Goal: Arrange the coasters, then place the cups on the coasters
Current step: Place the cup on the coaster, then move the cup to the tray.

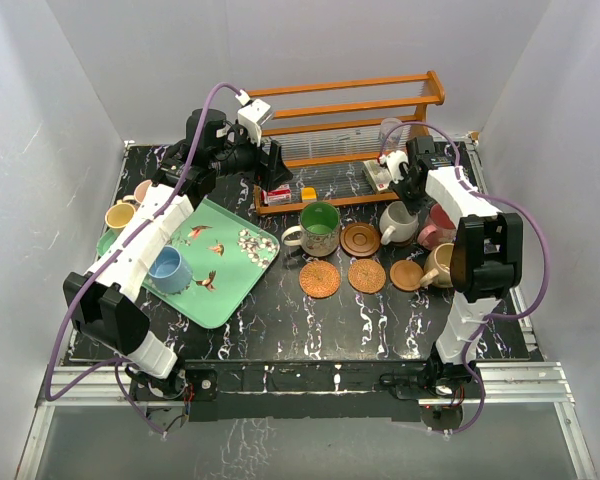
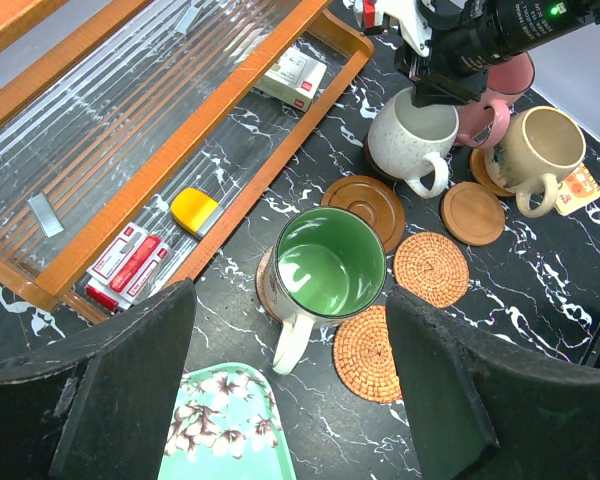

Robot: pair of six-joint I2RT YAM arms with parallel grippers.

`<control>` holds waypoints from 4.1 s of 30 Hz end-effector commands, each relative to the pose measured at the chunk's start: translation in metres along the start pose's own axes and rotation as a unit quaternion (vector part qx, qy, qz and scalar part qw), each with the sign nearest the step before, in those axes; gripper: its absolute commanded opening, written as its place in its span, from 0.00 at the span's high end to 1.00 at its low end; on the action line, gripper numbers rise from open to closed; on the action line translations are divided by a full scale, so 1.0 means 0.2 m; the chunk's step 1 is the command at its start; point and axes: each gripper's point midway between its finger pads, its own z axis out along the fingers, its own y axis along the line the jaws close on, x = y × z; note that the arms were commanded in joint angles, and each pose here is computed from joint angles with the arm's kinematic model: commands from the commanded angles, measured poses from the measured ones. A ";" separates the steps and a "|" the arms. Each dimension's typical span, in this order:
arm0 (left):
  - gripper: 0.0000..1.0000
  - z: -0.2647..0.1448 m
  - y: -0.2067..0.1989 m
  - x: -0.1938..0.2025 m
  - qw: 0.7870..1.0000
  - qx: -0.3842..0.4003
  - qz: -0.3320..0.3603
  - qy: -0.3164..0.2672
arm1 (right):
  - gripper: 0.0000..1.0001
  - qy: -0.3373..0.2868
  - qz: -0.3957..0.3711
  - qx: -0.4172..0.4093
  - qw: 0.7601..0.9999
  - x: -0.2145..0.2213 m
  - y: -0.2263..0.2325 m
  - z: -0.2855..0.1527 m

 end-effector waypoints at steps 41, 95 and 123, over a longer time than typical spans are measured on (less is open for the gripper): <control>0.24 -0.10 -0.03 -0.10 0.999 0.001 0.012 -0.034 | 1.00 0.004 -0.014 0.029 0.999 -0.02 -0.09 -0.03; 0.21 -0.25 0.13 0.01 0.995 -0.084 0.049 0.000 | 0.66 -0.098 0.015 0.036 0.994 -0.31 -0.16 -0.41; 0.23 -1.06 0.66 0.76 0.950 -0.208 -0.046 0.227 | 0.57 -0.271 -0.006 -0.138 0.953 -0.38 0.38 -0.79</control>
